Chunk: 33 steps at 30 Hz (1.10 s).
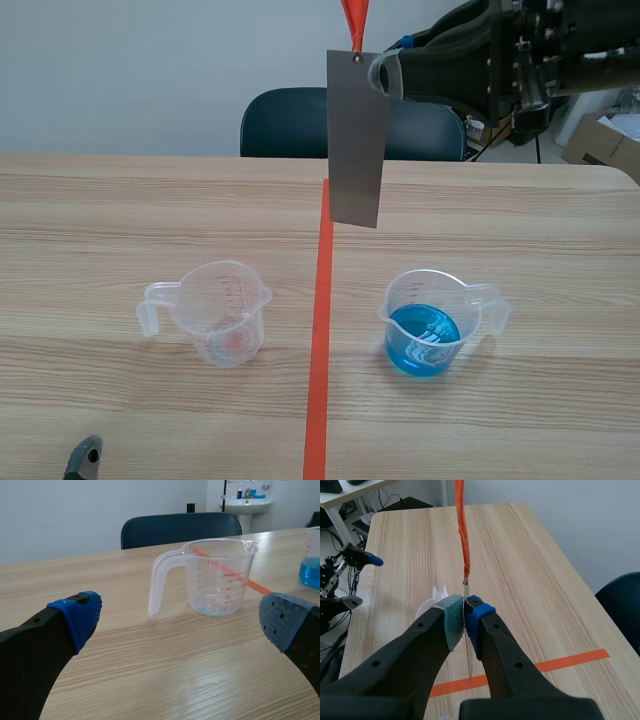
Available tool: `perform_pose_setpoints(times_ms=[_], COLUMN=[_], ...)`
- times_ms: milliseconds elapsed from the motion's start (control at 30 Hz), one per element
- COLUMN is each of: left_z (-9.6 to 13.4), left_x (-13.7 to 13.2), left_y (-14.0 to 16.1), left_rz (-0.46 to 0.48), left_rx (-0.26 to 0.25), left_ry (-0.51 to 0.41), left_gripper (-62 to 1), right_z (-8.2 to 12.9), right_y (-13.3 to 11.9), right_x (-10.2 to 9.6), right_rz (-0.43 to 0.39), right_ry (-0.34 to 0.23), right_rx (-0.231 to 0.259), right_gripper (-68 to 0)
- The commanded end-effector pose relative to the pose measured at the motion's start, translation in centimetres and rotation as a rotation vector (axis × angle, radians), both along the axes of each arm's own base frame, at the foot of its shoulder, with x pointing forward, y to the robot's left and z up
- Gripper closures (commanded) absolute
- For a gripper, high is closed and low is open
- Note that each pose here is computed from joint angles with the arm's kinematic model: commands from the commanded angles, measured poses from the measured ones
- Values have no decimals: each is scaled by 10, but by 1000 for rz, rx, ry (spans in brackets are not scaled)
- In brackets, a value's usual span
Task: Do the redox reaction experiment. move the plate over the blue solution
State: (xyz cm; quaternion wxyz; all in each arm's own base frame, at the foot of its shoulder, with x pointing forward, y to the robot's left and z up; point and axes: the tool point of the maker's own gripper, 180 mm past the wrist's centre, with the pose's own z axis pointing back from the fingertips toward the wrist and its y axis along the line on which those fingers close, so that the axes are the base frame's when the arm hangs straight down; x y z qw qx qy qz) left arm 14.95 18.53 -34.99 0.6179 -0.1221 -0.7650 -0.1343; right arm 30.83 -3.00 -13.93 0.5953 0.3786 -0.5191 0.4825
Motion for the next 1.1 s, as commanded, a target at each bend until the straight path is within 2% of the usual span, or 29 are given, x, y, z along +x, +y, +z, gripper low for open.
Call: perform_pose_setpoints(times_ms=[0,133,267,500,700,933,1067], left_z=[8,8,11,14,15,39,60], left_x=[-9,-16,-19,-20,-25,-35,-34], left_y=[8,20,33,45,52,47,52], left_rz=[-14,-62,-99,-131,-152,-216,-209], left_rx=[13,73,88,128,157,160,111], left_ry=[-26,5,38,54,74,39,25], left_gripper=[-623,-623,-623,-623,-623,-623,-623], right_z=[18,21,21,22,7,2,3], right_y=[-2,-14,-25,-41,-43,-47,-55], right_x=[-1,2,3,0,-18,-38,-47], right_rz=[7,-19,-43,-76,-38,-4,1], right_ry=[-32,-42,-46,-40,-59,-64,-66], right_rx=[42,41,21,54,9,12,35], right_gripper=[-6,-6,-6,-6,-6,-6,-6])
